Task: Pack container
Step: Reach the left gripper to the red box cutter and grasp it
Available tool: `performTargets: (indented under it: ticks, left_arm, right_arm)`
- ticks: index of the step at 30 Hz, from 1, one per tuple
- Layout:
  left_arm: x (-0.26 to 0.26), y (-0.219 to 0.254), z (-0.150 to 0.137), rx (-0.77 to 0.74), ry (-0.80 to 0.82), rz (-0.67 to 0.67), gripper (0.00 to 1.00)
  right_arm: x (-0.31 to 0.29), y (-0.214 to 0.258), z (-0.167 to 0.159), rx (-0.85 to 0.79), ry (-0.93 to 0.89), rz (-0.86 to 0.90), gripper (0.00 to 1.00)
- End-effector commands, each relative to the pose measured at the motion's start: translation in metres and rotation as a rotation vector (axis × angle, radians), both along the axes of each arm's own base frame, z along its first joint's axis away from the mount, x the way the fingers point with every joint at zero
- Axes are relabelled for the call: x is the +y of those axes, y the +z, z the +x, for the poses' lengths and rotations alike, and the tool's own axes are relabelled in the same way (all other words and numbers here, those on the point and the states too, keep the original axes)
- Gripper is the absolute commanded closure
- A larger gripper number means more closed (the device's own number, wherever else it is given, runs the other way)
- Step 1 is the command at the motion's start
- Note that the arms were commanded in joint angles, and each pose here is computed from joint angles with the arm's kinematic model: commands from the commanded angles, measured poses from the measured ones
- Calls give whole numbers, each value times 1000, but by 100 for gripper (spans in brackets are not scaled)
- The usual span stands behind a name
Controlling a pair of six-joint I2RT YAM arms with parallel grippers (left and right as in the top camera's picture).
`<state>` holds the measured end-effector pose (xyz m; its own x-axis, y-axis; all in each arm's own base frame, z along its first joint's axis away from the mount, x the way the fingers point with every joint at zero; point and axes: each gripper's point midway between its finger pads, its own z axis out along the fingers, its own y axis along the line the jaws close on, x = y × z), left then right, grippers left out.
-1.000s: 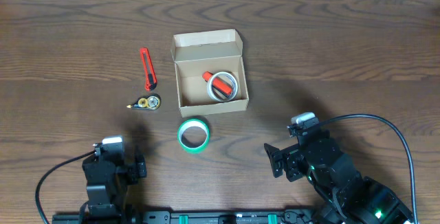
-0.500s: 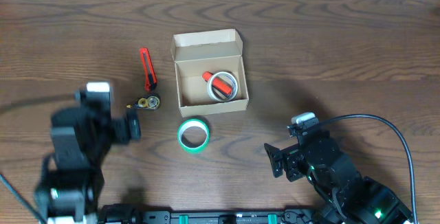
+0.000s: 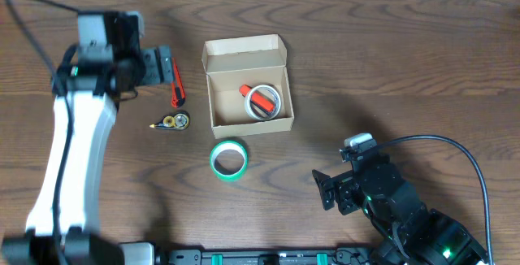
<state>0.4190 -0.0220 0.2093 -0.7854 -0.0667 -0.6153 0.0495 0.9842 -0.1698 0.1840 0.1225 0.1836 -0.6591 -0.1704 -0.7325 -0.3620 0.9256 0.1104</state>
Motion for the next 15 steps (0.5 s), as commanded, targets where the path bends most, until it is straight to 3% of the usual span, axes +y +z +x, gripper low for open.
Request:
performTargets:
  ticks: [1,9,15]
  left_arm:
    - [3,-17,25,67,39,-31,4]
    - [5,-68,57,237,92,-57,4]
    - [6,-104,62,330,96,-53,4]
  right_arm:
    - [0,0,-1,0,-8,4,1]
    - [0,0,-1,0,-8,4,1]
    - [0,0,-1,0,-8,4,1]
